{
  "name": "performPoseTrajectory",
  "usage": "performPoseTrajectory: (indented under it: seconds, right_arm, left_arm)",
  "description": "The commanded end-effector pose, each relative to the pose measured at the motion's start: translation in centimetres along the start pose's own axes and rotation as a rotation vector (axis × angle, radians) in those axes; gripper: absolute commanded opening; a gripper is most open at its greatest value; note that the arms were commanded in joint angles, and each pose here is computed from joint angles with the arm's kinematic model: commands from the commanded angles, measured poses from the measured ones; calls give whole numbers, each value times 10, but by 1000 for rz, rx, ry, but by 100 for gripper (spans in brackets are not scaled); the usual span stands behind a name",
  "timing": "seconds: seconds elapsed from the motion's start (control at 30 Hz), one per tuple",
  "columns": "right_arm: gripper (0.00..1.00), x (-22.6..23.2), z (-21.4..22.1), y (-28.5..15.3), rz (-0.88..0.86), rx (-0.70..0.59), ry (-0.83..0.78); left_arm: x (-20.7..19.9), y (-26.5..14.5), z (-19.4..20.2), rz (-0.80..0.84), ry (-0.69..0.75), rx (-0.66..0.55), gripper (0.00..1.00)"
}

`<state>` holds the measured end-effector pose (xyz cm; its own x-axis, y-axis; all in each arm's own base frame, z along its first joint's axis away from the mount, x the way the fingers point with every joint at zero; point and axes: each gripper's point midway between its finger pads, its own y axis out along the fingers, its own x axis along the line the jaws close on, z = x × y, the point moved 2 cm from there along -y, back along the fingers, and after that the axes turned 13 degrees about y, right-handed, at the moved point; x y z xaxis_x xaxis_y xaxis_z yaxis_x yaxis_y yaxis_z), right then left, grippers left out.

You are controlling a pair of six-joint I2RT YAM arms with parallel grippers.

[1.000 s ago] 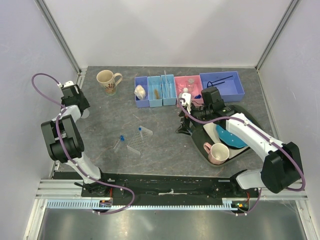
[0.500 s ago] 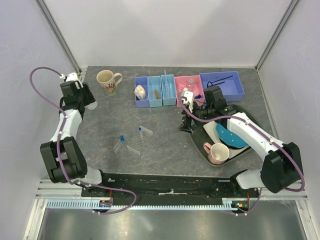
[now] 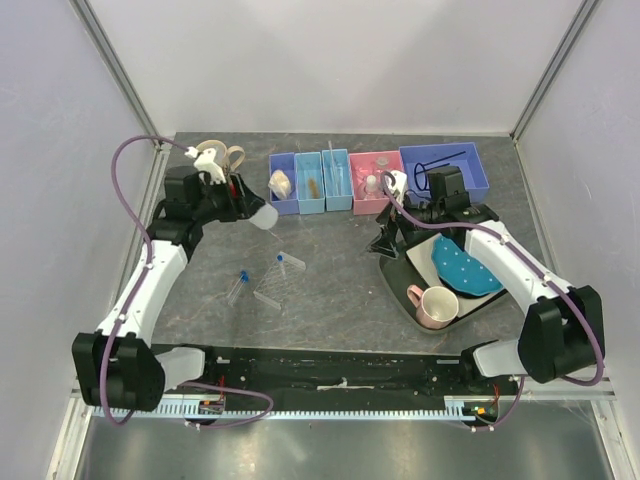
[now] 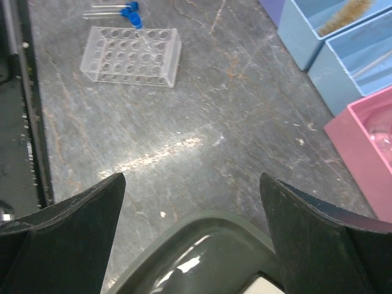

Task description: Organize the chemistry lab equipment

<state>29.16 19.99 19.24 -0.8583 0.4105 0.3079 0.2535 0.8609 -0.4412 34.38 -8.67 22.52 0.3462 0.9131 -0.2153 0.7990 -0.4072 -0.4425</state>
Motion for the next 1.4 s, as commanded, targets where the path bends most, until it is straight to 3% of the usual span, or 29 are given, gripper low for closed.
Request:
performPoseTrajectory:
  seconds: [0.0, 0.17, 0.43, 0.93, 1.03, 1.17, 1.23, 1.3, 1.37]
  right_arm:
    - [98, 16, -23, 2, -108, -60, 8]
    - [98, 32, -36, 8, -158, -64, 30]
    - [98, 62, -57, 30, -159, 4, -76]
    - [96, 94, -49, 66, -206, 100, -70]
    - [83, 100, -45, 70, -232, 113, -61]
    - [56, 98, -42, 71, -216, 121, -53]
    - [52, 97, -42, 69, -204, 119, -53]
    - [48, 95, -40, 67, -191, 119, -54]
    - [47, 89, -38, 62, -175, 114, -50]
  left_arm:
    - [-68, -11, -3, 253, -94, -15, 37]
    - [-120, -11, -4, 409, -120, -38, 37]
    - [-177, -11, 2, 576, -153, -42, 37]
    - [-200, -14, 13, 661, -233, -34, 38]
    - [-200, -14, 16, 669, -249, -33, 39]
    - [-202, -18, 15, 678, -265, -39, 45]
    - [-200, -21, 12, 663, -275, -54, 55]
    - [-194, -22, 11, 623, -282, -58, 74]
    - [-186, -28, 0, 578, -262, -104, 81]
